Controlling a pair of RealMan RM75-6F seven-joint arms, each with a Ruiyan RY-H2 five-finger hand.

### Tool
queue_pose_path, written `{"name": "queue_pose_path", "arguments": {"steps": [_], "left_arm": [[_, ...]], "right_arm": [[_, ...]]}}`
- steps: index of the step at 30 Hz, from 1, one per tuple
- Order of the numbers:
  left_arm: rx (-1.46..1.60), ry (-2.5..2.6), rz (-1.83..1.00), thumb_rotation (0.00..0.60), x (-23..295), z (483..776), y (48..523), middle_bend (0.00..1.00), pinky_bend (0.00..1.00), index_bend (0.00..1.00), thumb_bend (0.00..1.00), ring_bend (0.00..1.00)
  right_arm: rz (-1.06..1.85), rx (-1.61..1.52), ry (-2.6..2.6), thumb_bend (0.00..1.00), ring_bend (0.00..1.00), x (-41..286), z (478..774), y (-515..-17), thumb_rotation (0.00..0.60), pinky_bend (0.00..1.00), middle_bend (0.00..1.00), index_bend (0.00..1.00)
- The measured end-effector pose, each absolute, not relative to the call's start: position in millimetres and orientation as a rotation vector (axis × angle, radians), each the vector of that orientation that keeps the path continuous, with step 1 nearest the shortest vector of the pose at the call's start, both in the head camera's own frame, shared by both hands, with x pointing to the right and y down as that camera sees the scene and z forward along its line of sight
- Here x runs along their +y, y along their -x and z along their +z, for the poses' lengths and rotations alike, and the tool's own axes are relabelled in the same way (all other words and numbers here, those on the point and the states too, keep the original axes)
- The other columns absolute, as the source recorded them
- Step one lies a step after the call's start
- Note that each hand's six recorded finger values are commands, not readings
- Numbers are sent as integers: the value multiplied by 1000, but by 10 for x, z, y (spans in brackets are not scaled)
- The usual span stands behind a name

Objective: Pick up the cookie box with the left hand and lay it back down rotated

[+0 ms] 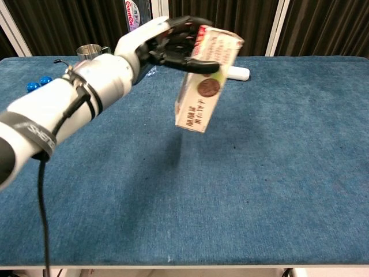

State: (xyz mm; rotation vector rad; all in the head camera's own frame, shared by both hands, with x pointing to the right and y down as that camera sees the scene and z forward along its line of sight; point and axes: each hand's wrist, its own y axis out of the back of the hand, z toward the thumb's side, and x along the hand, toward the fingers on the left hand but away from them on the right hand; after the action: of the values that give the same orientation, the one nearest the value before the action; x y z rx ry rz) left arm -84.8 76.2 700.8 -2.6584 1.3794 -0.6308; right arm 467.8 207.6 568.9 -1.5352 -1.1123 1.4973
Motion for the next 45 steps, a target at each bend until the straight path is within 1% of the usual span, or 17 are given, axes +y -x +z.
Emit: {"name": "queue_pose_path", "arguments": {"steps": [4, 7, 13, 19, 27, 29, 31, 34, 39, 45], "left_arm": [[1396, 2591, -626, 513, 765, 7238, 987, 333, 54, 327, 183, 209], [1387, 2555, -630, 514, 793, 7359, 1038, 332, 45, 327, 183, 208], [1353, 2522, -616, 511, 836, 7473, 1098, 323, 33, 321, 183, 204], [1317, 2516, -630, 508, 837, 7506, 1206, 291, 11, 292, 180, 171], [1274, 2507, -707, 511, 837, 7550, 1431, 222, 0, 222, 156, 117], [1265, 2500, -726, 509, 835, 7549, 1503, 194, 0, 178, 150, 96], [1246, 2495, -744, 512, 835, 7542, 1571, 140, 0, 83, 137, 60], [1217, 2484, -763, 511, 843, 7509, 1660, 73, 0, 4, 115, 20], [1151, 2450, -795, 512, 849, 7436, 1782, 7, 0, 0, 98, 0], [1076, 2424, -833, 524, 882, 7333, 1856, 0, 0, 0, 95, 0]], "right_arm": [[1502, -1113, 1529, 129, 0, 2080, 5671, -4669, 600, 0, 0, 0], [1505, -1116, 1522, 129, 0, 2085, 5654, -4668, 600, 0, 0, 0], [1513, -1125, 1515, 129, 0, 2093, 5645, -4670, 600, 0, 0, 0], [1510, -1127, 1520, 129, 0, 2088, 5662, -4655, 600, 0, 0, 0], [1503, -1131, 1520, 129, 0, 2081, 5655, -4662, 600, 0, 0, 0], [1501, -1133, 1520, 129, 0, 2082, 5652, -4664, 600, 0, 0, 0], [1498, -1135, 1521, 129, 0, 2083, 5648, -4667, 600, 0, 0, 0], [1495, -1137, 1523, 128, 0, 2083, 5651, -4668, 600, 0, 0, 0], [1485, -1137, 1531, 129, 0, 2078, 5662, -4656, 600, 0, 0, 0], [1477, -1139, 1539, 129, 0, 2069, 5673, -4658, 600, 0, 0, 0]]}}
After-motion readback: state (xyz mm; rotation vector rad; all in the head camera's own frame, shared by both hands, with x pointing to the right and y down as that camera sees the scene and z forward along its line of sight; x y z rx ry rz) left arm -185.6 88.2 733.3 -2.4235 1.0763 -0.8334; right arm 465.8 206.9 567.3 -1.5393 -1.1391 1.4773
